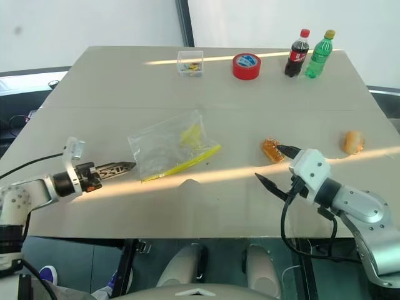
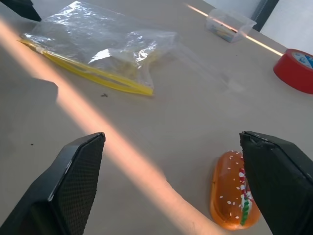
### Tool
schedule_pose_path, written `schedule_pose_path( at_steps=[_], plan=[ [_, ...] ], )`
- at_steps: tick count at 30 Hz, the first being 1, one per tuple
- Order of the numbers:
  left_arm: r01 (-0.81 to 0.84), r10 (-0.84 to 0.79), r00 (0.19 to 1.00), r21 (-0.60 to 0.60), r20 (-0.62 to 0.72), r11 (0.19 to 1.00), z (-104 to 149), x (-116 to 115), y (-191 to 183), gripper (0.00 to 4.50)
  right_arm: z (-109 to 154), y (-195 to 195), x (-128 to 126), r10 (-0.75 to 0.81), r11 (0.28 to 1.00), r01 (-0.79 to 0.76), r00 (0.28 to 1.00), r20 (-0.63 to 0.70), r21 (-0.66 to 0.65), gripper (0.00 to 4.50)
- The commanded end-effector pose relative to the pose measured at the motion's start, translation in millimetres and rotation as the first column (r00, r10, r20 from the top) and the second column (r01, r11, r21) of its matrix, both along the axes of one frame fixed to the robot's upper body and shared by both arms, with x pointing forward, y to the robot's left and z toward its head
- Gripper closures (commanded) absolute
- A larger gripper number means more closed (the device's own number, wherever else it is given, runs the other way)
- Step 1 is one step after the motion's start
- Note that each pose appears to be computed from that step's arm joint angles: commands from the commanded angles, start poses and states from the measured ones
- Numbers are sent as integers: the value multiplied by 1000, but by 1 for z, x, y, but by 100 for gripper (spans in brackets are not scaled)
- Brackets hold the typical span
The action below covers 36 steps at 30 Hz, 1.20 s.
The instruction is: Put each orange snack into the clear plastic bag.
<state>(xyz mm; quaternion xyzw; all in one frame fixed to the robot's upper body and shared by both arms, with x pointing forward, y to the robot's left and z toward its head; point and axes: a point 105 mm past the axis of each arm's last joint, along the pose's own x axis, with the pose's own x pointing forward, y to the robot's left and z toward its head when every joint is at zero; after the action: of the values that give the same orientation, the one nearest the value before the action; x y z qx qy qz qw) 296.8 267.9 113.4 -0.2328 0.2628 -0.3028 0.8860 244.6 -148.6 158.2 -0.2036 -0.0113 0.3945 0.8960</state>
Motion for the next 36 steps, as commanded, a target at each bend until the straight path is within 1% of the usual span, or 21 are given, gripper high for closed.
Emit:
schedule_pose_path(
  at_steps=[1, 3, 4, 7, 10, 13, 14, 16, 18, 21, 22, 23, 24, 26, 30, 36],
  plan=[
    [40, -42, 999, -128, -14, 991, 4, 8, -14, 1, 9, 6, -6, 20, 1000, -20, 999, 40, -11, 0],
    [63, -69, 997, -207, -23, 976, 4, 13, -22, 1, 9, 7, -7, 19, 1000, -19, 999, 40, -9, 0],
    [72, -82, 996, -233, -34, 970, 0, 16, -26, 1, 8, 7, -8, 16, 1000, -16, 999, 39, -11, 0],
    [86, -103, 993, -250, -58, 965, -12, 23, -33, 1, 7, 6, -10, 13, 1000, -12, 999, 39, -17, 0],
    [61, -89, 992, -285, -87, 957, -25, 34, -40, 1, 5, 5, -12, 10, 1000, -9, 999, 40, -21, 0],
    [46, -88, 990, -339, -109, 940, -33, 40, -50, 1, 4, 5, -14, 8, 1000, -7, 999, 42, -26, 0],
    [38, -82, 990, -338, -119, 940, -37, 42, -53, 25, 4, 6, -14, 7, 1000, -6, 999, 42, -26, 0],
    [47, -98, 987, -344, -131, 938, -41, 42, -58, 93, 4, 7, -14, 4, 1000, -3, 999, 44, -26, 0],
    [58, -113, 984, -345, -140, 937, -42, 41, -61, 190, 4, 8, -14, 1, 1000, 0, 999, 48, -27, 0],
    [44, -104, 984, -375, -142, 926, -34, 44, -62, 338, 5, 11, -13, 2, 999, 0, 998, 63, -33, 0],
    [38, -101, 985, -394, -141, 918, -28, 45, -62, 391, 5, 13, -13, 8, 999, -5, 998, 69, -38, 0],
    [35, -101, 985, -412, -139, 911, -22, 45, -63, 429, 5, 14, -12, 13, 999, -9, 997, 77, -40, 0],
    [35, -103, 985, -426, -136, 904, -15, 46, -63, 449, 5, 17, -12, 20, 999, -16, 996, 86, -40, 0],
    [35, -101, 986, -436, -129, 899, -5, 46, -63, 449, 6, 21, -9, 23, 998, -17, 993, 115, -54, 0],
    [38, -105, 988, -485, -111, 874, 19, 48, -67, 449, 8, 31, 6, -2, 993, 30, 972, 233, -113, 0],
    [74, -136, 987, -518, -84, 852, 48, 47, -78, 449, -1, 56, 30, 44, 954, 78, 918, 394, -288, 0]
  ],
)
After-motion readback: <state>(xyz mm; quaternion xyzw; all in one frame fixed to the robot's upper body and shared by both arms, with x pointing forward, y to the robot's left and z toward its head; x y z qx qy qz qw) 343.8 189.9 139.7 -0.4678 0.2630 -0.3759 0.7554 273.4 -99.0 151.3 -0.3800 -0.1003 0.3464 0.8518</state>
